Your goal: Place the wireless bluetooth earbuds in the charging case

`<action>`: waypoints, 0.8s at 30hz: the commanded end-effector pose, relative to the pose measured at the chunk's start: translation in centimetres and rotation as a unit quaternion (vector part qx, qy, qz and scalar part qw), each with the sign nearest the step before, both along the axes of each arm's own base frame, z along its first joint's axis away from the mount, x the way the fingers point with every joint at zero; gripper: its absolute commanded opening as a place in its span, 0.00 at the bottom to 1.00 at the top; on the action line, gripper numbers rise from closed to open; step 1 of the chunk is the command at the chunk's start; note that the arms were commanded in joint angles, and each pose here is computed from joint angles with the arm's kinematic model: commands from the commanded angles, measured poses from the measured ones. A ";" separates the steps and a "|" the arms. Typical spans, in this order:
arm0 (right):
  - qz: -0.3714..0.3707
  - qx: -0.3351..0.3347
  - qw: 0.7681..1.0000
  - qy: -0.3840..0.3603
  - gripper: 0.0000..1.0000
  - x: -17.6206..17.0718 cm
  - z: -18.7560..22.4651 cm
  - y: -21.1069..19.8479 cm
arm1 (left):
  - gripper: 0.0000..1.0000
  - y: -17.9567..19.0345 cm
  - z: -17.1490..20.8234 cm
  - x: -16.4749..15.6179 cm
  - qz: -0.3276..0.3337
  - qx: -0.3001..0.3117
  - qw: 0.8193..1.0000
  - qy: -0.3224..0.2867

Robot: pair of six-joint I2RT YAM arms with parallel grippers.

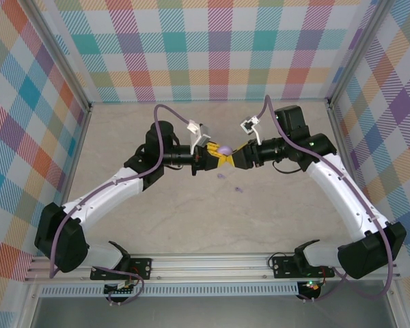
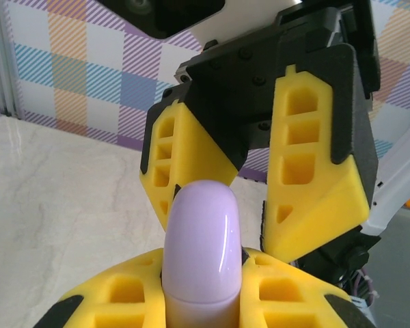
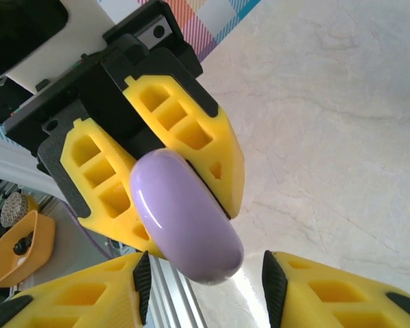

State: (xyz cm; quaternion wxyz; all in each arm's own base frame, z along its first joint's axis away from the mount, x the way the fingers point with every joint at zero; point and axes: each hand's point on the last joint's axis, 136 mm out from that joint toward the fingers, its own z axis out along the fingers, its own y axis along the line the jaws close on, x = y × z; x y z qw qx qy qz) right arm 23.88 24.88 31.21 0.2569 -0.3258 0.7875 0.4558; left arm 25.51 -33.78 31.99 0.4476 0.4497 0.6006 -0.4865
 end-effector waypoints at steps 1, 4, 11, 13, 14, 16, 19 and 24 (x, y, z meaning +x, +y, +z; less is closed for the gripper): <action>0.020 0.010 1.000 -0.012 0.50 -0.9 1.0 0.1 | 0.13 0.1 0.7 -1.3 -0.022 0.005 0.998 -0.050; 0.021 0.013 1.000 -0.013 0.50 -0.8 1.2 0.2 | 0.12 0.2 0.4 -1.6 -0.026 0.013 0.998 -0.058; 0.005 0.004 1.000 -0.008 0.50 0.1 0.7 0.2 | 0.12 0.2 -0.1 -2.6 -0.045 0.028 0.996 -0.078; -0.001 0.000 1.000 -0.008 0.50 0.4 0.5 0.2 | 0.12 0.2 -0.1 -2.8 -0.048 0.030 0.995 -0.081; -0.004 -0.002 1.000 -0.007 0.50 0.5 0.4 0.2 | 0.12 0.1 -0.2 -2.9 -0.051 0.030 0.995 -0.083; -0.013 -0.007 1.000 -0.008 0.50 0.9 0.2 0.1 | 0.12 0.1 -0.2 -3.1 -0.053 0.030 0.995 -0.085; -0.028 -0.020 0.999 -0.008 0.50 1.5 -0.1 -0.1 | 0.12 0.1 -0.2 -3.3 -0.057 0.031 0.994 -0.087; -0.050 -0.037 0.998 -0.007 0.50 2.4 -0.7 -0.4 | 0.12 0.2 0.0 -3.7 -0.065 0.028 0.994 -0.089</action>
